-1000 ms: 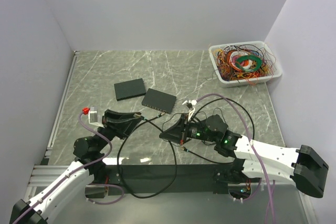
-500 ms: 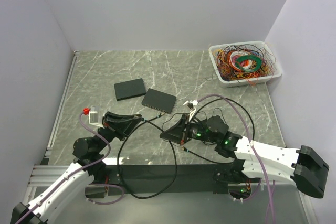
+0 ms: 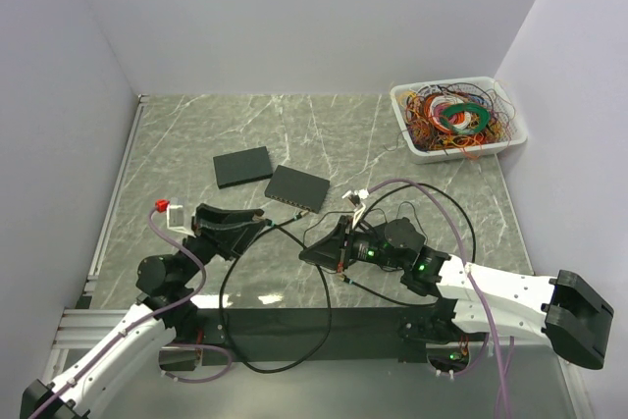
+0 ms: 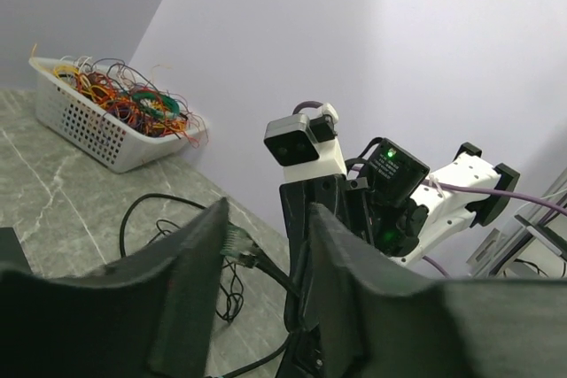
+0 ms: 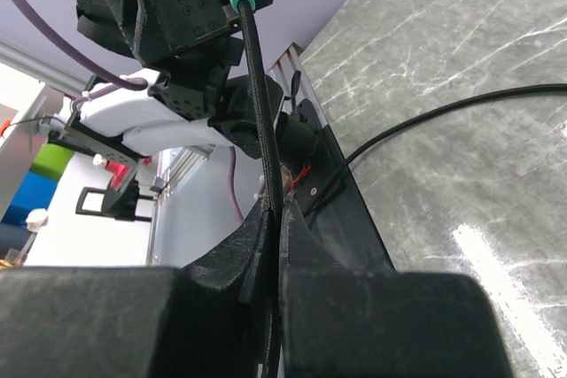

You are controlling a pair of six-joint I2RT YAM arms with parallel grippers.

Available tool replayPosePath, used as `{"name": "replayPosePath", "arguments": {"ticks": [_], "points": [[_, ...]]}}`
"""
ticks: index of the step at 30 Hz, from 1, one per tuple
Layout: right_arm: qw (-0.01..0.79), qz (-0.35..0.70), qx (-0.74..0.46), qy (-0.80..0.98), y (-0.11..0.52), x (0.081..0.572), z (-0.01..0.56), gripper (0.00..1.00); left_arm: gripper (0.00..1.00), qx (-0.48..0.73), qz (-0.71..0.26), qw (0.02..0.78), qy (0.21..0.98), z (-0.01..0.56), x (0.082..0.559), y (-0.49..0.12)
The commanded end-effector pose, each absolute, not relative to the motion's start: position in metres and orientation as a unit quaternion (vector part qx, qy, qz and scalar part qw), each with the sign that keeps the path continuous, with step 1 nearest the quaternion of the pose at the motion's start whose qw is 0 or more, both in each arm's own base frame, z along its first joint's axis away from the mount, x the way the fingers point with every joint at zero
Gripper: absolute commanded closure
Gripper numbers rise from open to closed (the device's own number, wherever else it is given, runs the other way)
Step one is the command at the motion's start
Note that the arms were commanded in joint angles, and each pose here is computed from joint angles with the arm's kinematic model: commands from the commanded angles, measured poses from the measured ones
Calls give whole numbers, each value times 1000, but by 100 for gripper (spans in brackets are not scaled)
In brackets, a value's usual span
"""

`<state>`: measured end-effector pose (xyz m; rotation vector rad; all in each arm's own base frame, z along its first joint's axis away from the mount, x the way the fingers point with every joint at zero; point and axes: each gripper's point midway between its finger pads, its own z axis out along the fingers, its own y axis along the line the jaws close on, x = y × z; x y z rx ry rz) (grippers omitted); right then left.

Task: Insert the plug into the switch port

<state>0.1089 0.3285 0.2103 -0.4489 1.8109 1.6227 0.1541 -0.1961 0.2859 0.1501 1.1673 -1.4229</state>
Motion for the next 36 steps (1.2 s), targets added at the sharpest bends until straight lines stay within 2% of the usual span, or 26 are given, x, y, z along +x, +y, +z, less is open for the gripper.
{"name": "replayPosePath", "arguments": {"ticks": [1,3,4,6,7,10,11,12,14,15,17,18,19,29,36], "points": [[340,634,-168,674,330,109,221,100,56,69,-612,625,480,309,152,-192],[340,635,-167,673,330,109,221,100,65,70,-613,622,482,308,153,-193],[340,635,-167,673,330,109,222,100,73,70,-613,621,484,307,153,-194],[340,636,-167,672,330,109,222,100,80,75,-615,620,481,309,152,-195],[340,637,-167,672,330,109,223,100,88,76,-615,618,483,308,153,-196],[338,634,-165,676,331,110,221,100,99,76,-614,617,486,309,155,-197],[338,625,-166,683,331,112,217,100,99,71,-613,615,491,309,157,-197],[342,617,-168,689,332,114,216,83,99,59,-607,606,510,303,163,-198],[359,571,-174,717,329,125,205,56,99,33,-593,603,532,303,175,-197],[371,549,-173,728,326,130,202,34,99,25,-587,599,544,302,180,-197],[408,480,-166,758,314,144,196,23,99,0,-567,580,585,291,192,-198],[420,459,-165,765,309,148,197,14,99,-9,-560,572,599,286,195,-198],[433,438,-165,771,306,149,198,12,99,-19,-552,559,619,281,198,-198],[538,257,-224,771,308,159,237,10,99,-51,-525,494,691,252,209,-206],[559,216,-243,763,329,169,238,18,99,-37,-536,457,709,240,203,-217]]}}
